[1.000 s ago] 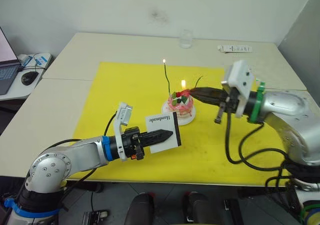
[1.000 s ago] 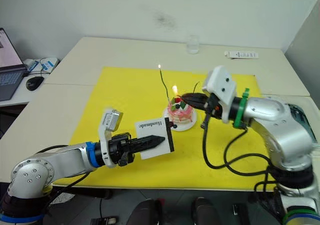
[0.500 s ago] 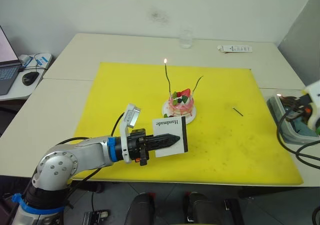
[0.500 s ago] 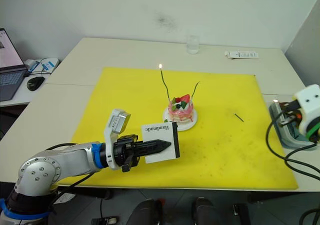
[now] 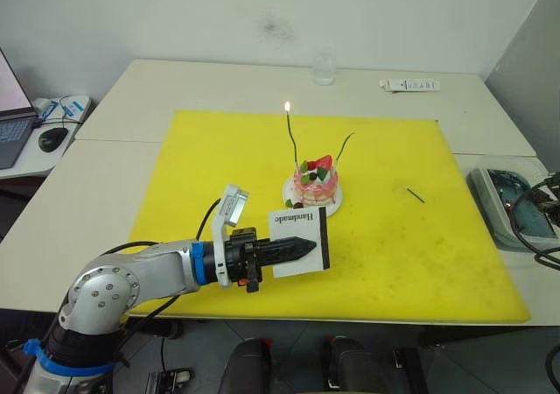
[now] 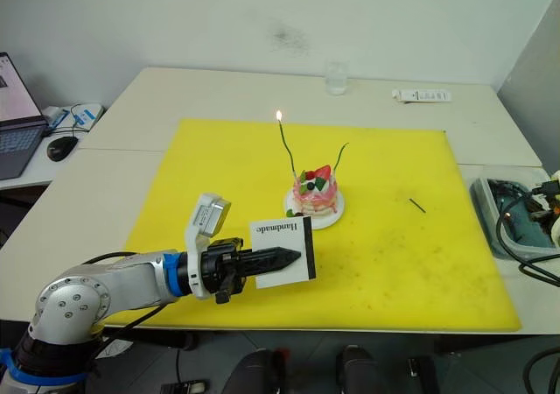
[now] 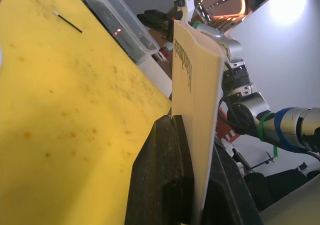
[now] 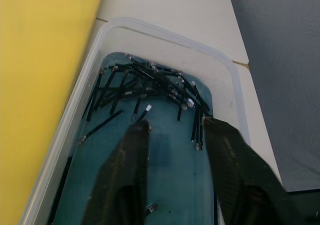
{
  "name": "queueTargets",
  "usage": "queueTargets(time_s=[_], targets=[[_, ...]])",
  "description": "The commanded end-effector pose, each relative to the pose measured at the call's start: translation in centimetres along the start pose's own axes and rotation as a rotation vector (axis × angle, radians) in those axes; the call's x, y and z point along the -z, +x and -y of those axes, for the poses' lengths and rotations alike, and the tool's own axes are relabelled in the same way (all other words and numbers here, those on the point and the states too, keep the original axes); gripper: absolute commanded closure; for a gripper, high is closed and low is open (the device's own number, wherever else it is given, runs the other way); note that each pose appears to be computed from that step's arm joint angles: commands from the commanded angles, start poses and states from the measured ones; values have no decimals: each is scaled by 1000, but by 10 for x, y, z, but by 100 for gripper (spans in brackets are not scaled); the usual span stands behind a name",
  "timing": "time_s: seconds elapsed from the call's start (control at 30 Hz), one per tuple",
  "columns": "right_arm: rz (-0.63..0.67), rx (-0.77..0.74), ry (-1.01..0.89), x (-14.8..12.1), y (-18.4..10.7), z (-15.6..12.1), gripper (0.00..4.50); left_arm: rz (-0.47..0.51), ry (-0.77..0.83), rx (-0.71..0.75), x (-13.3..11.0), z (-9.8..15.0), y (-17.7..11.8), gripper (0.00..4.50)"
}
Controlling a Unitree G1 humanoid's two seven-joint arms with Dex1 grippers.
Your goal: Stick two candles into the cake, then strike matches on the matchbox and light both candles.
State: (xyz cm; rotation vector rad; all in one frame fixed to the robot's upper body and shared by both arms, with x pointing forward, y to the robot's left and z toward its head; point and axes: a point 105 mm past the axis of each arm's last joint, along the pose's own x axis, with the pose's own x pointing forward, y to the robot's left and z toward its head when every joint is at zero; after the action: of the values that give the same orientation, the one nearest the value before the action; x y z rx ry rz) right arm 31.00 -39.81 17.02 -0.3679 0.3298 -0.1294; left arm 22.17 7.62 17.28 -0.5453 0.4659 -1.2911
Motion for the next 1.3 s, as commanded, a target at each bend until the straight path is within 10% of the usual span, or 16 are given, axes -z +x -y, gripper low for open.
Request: queueTargets(time_s=[0.03,0.17,0.4,0.73,0.93,1.3], targets=[[76,59,-46,-22,-4,13,137,13,30,22,-3,9,0,450],[205,-18,-21,-45,-1,-7,3,14,29,22,-2,9,0,450],[304,-441,69,-46,5,-114,3,8,35,25,-3,10,0,450],[231,-525,71,-23,33,-152,3,3,32,25,-4,13,0,450],[229,-556,80,-18,41,-162,169,4,31,18,-6,14,-2,450],[219,-578,84,-15,50,-174,169,-2,30,18,-6,15,-2,450]])
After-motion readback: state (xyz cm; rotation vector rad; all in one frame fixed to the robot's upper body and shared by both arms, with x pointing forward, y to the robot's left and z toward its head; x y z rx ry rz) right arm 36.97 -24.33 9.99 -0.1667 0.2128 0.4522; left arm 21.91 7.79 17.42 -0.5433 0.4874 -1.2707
